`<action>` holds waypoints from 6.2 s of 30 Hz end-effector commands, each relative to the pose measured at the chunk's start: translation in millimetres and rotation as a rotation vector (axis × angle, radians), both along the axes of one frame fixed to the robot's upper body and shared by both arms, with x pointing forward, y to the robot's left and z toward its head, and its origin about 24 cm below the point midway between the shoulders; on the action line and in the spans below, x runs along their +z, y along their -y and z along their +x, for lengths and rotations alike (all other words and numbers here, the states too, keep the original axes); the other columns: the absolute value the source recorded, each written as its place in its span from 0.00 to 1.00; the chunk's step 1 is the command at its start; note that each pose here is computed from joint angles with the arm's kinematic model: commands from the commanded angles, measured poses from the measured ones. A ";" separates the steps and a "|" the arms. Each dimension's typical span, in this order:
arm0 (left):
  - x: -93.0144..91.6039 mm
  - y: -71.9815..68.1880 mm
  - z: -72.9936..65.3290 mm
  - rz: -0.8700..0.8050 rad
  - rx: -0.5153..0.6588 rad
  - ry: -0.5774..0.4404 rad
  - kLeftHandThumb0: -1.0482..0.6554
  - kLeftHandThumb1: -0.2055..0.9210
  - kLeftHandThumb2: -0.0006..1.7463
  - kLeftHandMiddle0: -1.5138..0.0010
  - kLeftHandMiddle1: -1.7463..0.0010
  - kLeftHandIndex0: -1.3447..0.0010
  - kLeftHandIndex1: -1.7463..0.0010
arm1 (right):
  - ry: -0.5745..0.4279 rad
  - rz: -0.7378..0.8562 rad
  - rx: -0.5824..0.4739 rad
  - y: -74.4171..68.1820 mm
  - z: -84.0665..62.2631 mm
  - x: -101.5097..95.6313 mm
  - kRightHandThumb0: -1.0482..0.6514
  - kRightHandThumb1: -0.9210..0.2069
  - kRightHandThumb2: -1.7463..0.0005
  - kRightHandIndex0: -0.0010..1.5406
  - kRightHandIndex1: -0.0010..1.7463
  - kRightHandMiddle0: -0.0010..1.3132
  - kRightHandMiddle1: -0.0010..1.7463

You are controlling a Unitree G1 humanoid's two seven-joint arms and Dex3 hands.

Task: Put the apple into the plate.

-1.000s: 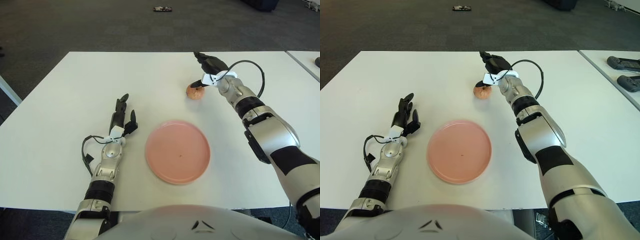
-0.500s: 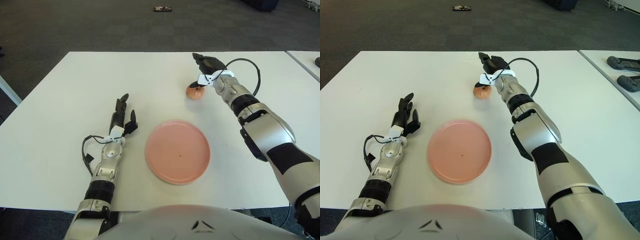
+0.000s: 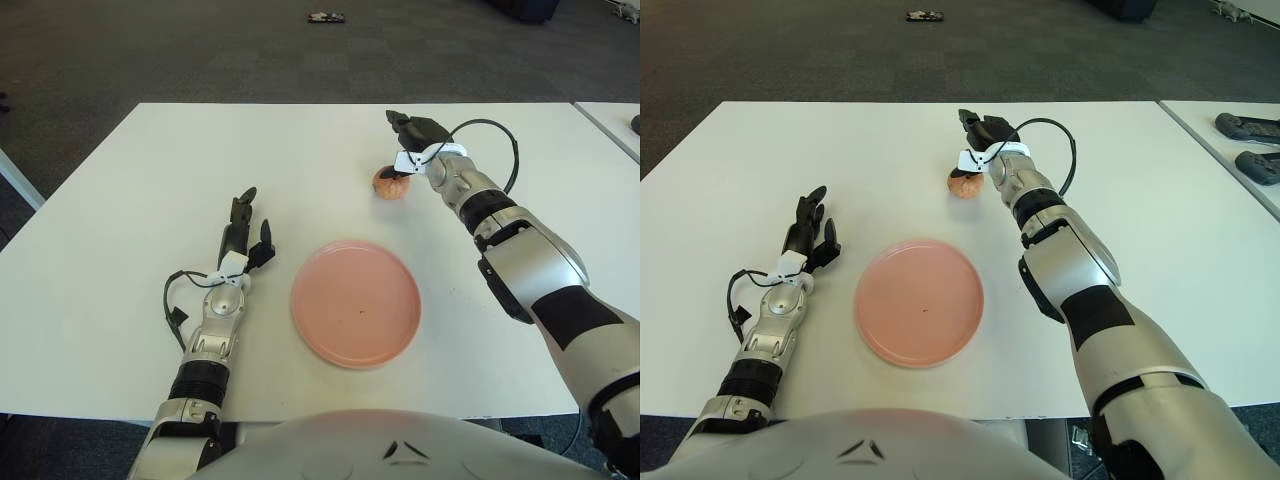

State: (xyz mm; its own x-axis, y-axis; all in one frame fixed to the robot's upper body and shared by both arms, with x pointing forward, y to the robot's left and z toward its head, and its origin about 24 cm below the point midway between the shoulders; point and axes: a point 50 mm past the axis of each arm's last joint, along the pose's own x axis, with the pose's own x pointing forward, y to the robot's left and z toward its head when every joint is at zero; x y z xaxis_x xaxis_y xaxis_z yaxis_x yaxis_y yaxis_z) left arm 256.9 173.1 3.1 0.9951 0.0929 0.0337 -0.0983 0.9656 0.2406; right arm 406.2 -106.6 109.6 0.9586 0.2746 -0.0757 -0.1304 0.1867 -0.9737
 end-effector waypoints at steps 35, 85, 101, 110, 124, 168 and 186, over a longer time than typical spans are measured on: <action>1.8 -1.7 -1.9 -0.005 0.030 -0.007 0.11 1.00 0.55 0.87 0.97 1.00 0.72 | -0.139 -0.148 0.055 -0.4 -12.8 -35.8 0.00 0.00 0.95 0.00 0.00 0.00 0.00; 0.4 -1.5 -5.4 -0.009 0.047 0.003 0.11 1.00 0.54 0.86 0.97 1.00 0.69 | -0.210 -0.145 0.000 -13.2 -21.3 -56.0 0.00 0.00 0.96 0.00 0.00 0.00 0.00; 0.2 -1.9 -8.5 -0.017 0.066 0.020 0.12 1.00 0.53 0.85 0.97 1.00 0.67 | -0.201 -0.157 -0.012 -11.6 -22.0 -58.0 0.00 0.00 0.93 0.00 0.00 0.00 0.00; 0.3 -1.8 -10.1 -0.023 0.070 0.024 0.12 1.00 0.52 0.85 0.97 1.00 0.68 | -0.157 -0.144 -0.039 -5.8 -20.2 -55.1 0.00 0.00 0.87 0.00 0.00 0.00 0.00; 0.5 -3.0 -10.7 -0.026 0.072 0.035 0.13 1.00 0.51 0.84 0.96 1.00 0.68 | -0.096 -0.030 -0.078 -0.6 -19.0 -50.8 0.19 0.28 0.71 0.18 0.72 0.14 0.93; 2.2 -7.6 -12.5 -0.019 0.103 0.031 0.13 1.00 0.52 0.84 0.96 1.00 0.66 | -0.050 0.218 -0.170 1.3 -18.5 -46.4 0.46 0.51 0.35 0.66 1.00 0.65 1.00; 2.5 -6.9 -12.7 -0.028 0.105 0.028 0.12 1.00 0.53 0.84 0.96 1.00 0.66 | 0.017 0.334 -0.171 9.1 -9.5 -23.9 0.46 0.51 0.35 0.70 1.00 0.68 1.00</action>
